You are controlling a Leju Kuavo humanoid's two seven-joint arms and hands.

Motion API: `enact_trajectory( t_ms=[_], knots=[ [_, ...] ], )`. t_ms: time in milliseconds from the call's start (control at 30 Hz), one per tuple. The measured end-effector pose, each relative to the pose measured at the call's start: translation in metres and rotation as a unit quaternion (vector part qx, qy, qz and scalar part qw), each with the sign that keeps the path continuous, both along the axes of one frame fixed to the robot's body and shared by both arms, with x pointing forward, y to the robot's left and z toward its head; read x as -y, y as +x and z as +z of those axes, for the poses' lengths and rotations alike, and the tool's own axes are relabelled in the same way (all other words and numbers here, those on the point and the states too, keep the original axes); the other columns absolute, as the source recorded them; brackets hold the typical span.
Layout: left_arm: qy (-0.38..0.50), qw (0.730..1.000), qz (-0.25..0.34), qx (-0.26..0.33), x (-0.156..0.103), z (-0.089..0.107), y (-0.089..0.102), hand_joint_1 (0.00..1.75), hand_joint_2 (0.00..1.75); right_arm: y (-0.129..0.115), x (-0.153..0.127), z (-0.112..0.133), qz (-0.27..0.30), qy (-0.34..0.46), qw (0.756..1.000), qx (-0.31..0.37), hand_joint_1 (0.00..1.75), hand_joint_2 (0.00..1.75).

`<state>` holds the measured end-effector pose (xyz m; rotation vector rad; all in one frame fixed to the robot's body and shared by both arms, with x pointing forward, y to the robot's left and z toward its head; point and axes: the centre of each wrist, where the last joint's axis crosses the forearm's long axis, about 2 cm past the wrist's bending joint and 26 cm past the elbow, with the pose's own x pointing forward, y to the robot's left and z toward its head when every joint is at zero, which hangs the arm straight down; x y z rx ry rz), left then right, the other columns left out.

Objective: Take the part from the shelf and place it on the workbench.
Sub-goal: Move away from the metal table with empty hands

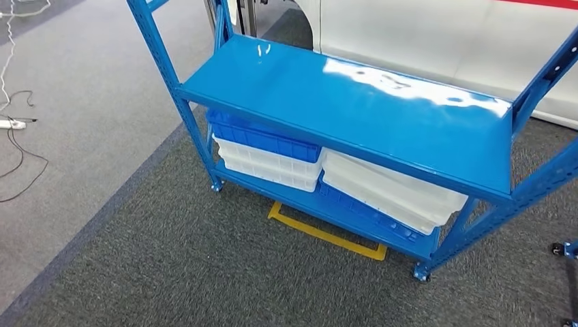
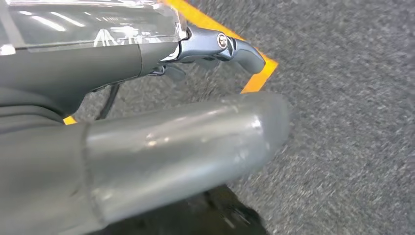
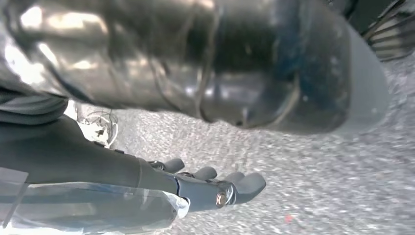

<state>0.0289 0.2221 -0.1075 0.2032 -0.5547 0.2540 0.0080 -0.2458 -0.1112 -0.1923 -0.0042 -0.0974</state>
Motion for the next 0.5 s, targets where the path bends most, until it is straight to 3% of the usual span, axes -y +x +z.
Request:
enact_trajectory(
  t_ms=[200,500],
  knots=[
    [0.003,1.0,-0.002,-0.012,-0.003,-0.001,-0.01,0.0,0.0,-0.004,-0.001,0.0,-0.006,0.001,1.0,-0.003,0.0,0.0],
    [0.011,1.0,-0.014,-0.007,-0.01,-0.001,-0.001,0.0,0.0,0.007,-0.002,0.001,-0.008,0.001,1.0,0.011,0.0,0.0]
  ],
)
